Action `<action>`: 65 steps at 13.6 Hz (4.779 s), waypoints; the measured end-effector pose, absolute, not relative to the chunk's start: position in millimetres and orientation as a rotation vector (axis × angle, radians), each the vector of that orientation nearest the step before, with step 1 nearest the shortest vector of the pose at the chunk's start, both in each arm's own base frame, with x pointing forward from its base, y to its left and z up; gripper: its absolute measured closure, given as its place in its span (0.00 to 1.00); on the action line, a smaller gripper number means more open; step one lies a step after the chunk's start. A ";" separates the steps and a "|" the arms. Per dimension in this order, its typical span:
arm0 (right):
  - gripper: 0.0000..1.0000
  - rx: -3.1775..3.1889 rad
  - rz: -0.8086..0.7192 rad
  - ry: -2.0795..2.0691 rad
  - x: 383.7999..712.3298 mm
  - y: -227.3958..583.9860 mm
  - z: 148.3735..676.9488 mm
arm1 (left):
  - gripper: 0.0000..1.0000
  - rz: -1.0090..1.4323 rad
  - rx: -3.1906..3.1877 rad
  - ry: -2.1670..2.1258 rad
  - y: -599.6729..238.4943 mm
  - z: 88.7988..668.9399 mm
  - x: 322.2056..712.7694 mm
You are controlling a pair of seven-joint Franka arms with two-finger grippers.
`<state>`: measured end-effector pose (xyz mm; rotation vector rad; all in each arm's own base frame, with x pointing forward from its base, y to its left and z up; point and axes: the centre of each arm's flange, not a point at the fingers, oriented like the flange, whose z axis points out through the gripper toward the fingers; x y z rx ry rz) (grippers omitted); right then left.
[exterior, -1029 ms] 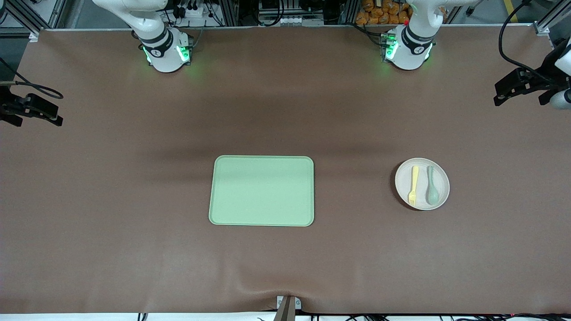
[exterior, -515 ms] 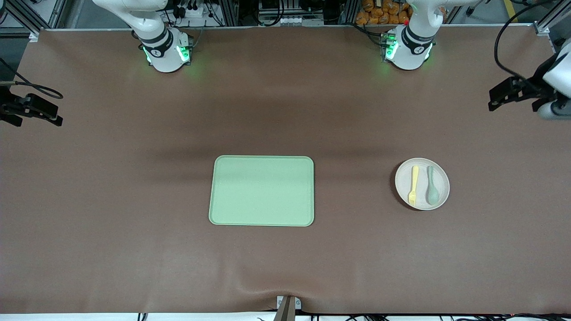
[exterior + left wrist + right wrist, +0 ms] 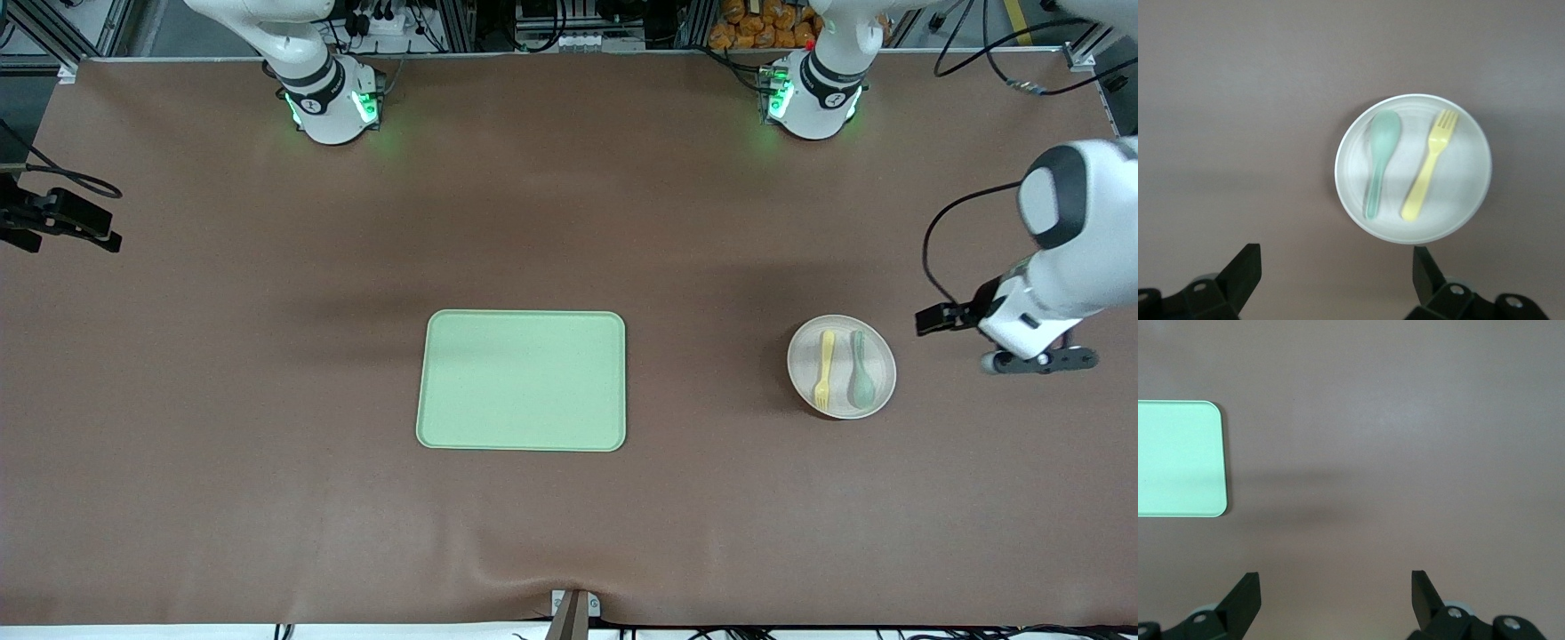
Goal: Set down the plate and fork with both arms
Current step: 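Grasp the white plate rim with the left gripper and drag it, then slide the plate onto the green tray with the left gripper, then release the plate with the left gripper while the right gripper reaches the fork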
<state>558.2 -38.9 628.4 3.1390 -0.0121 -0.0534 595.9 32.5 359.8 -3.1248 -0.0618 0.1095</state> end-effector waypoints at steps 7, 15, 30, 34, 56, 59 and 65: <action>0.00 3.139 -0.067 -0.012 560.1 -39.0 624.2 | 0.11 0.172 -3.143 -0.111 52.4 237.6 603.1; 0.00 3.139 -0.075 -0.012 561.5 -39.1 621.4 | 0.52 0.182 -3.151 -0.144 63.6 193.4 601.5; 0.00 3.150 -0.086 -0.036 564.1 -46.8 615.9 | 0.96 -0.015 -3.379 -0.226 -15.7 263.2 641.8; 0.00 3.151 -0.081 -0.038 565.0 -47.6 615.4 | 0.96 -0.054 -3.473 -0.221 -57.4 283.6 649.3; 0.00 3.194 -0.119 0.033 617.1 -17.5 537.0 | 0.96 0.216 -3.499 -0.509 -391.1 228.6 580.5; 0.00 3.201 -0.130 0.054 631.4 -7.3 510.0 | 0.96 0.181 -3.501 -0.503 -403.3 204.3 573.2; 0.00 3.194 -0.166 0.009 648.9 40.8 465.1 | 0.91 0.162 -3.502 -0.523 -405.7 182.9 571.5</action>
